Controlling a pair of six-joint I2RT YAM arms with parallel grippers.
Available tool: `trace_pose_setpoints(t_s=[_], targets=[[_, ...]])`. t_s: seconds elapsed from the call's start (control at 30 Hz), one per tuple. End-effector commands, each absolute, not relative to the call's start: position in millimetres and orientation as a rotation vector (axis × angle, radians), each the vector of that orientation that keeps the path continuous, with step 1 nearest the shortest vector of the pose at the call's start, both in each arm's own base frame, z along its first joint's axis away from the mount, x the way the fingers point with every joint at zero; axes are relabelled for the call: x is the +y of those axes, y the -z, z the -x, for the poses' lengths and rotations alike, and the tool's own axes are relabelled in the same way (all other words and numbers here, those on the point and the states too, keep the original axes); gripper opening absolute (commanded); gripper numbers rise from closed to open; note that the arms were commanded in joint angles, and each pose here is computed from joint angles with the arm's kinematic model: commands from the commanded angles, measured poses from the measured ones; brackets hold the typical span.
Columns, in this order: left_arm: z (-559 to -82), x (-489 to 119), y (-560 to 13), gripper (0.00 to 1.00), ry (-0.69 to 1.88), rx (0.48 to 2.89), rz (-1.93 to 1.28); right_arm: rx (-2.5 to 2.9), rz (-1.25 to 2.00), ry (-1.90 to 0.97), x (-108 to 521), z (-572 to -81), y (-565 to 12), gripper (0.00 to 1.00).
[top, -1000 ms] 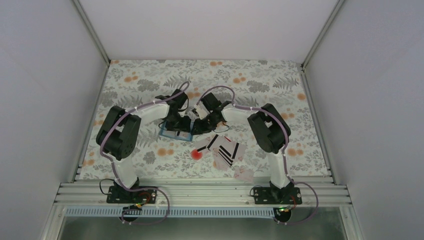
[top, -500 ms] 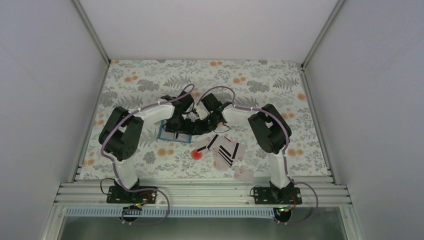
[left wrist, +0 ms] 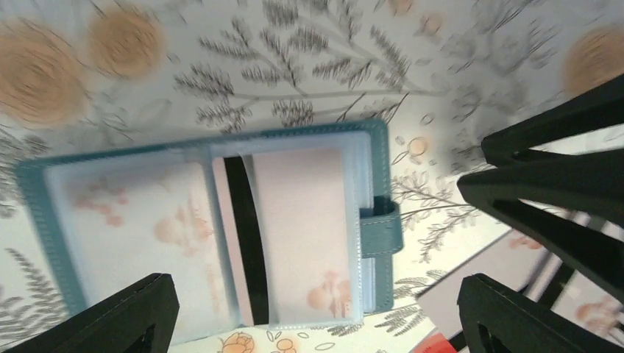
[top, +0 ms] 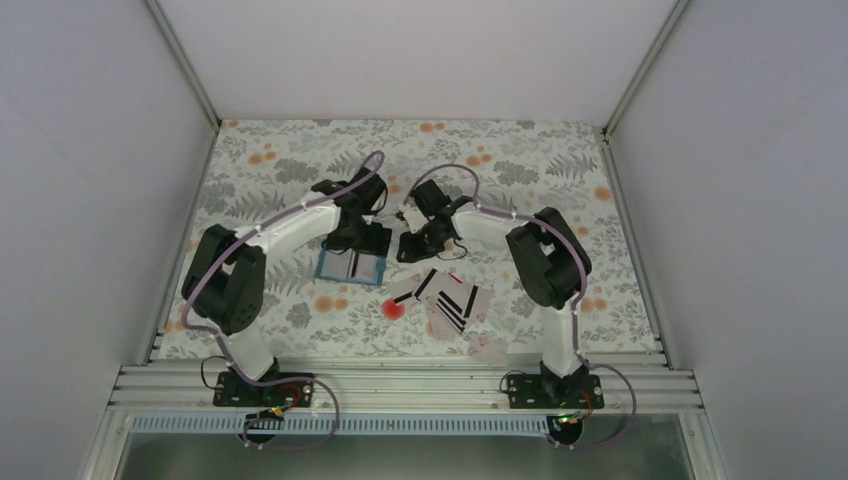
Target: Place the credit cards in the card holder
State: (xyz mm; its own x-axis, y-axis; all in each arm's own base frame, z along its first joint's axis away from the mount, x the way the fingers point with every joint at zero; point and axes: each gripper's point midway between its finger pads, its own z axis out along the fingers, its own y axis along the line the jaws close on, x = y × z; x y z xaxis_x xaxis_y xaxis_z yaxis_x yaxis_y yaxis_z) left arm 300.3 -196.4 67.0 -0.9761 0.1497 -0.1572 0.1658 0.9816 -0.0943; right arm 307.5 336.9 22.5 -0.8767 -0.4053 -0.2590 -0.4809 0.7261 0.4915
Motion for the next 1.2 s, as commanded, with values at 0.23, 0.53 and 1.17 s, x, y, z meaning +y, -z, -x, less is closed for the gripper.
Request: trace_pose_setpoints(t_s=[0.23,0.53,1.17], targets=[[-337,-153,-175,1.00,0.259,2.681,-0.147,2.672,0.664,-0.737,315,-343,-94,0.24],[-329,-113,-154,1.00,0.617,2.602,-0.069,2.556,0.613,-0.884,324,-336,-122,0.27],[-327,-78,-62,0.98,1.069,2.648,0.134,2.730,0.577,-1.045,357,-304,-61,0.47]])
